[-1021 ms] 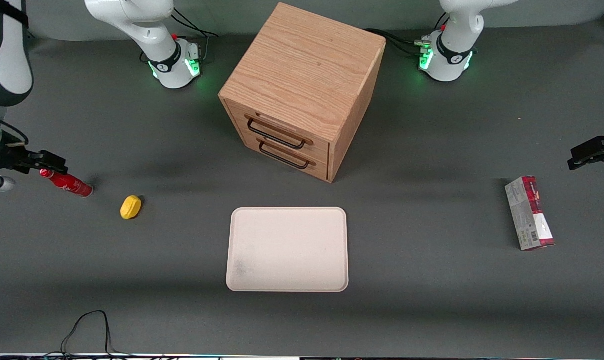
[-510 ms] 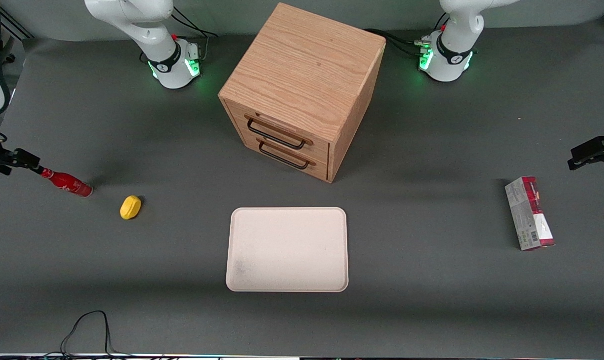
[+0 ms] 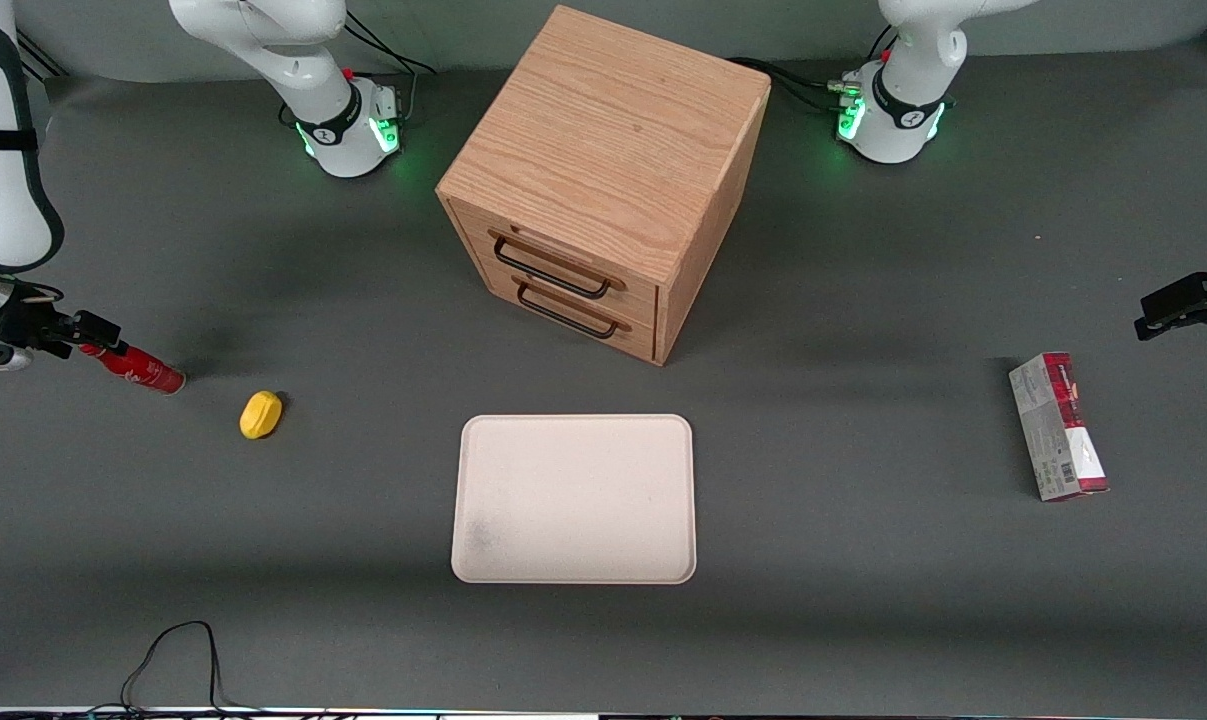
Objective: Place coke bottle on tray
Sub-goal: 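Lower the open right gripper over the red Coca-Cola bottle's body, then close the right gripper around the red bottle, then lift the bottle and carry it with the right gripper onto the white tray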
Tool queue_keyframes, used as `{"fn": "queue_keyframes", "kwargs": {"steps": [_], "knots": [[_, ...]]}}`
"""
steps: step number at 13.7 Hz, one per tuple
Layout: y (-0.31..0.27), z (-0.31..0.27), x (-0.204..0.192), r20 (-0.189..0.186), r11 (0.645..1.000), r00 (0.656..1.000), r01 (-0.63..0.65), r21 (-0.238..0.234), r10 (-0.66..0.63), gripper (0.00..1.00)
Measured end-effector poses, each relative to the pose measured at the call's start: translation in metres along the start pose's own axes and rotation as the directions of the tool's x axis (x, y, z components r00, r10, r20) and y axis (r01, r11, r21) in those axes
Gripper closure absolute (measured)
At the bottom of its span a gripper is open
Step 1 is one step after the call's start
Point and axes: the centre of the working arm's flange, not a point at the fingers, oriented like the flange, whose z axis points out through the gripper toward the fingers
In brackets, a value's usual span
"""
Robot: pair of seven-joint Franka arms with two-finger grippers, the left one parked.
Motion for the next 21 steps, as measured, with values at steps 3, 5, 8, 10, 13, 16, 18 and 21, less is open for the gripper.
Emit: {"fn": "queue_keyframes", "kwargs": {"steps": [3,5,8,10,13,16,18,21], "knots": [[0.003,0.009,-0.003,0.017,1.000,1.000,-0.002,0.000,0.002,0.03],[0.004,0.011,-0.003,0.022,1.000,1.000,-0.001,0.000,0.001,0.15],[0.005,0.012,-0.003,0.023,1.000,1.000,-0.001,-0.001,0.001,0.52],[0.005,0.012,-0.003,0.016,1.000,1.000,0.002,-0.007,-0.001,0.62],[0.005,0.011,-0.002,0.012,1.000,1.000,0.006,-0.010,-0.006,0.67],[-0.002,-0.005,0.015,0.007,1.000,1.000,0.011,-0.004,-0.011,0.67],[-0.020,-0.037,0.045,0.013,1.000,1.000,0.002,0.010,-0.002,0.67],[-0.077,-0.104,0.098,0.011,1.000,1.000,-0.027,-0.007,0.027,0.67]]}}
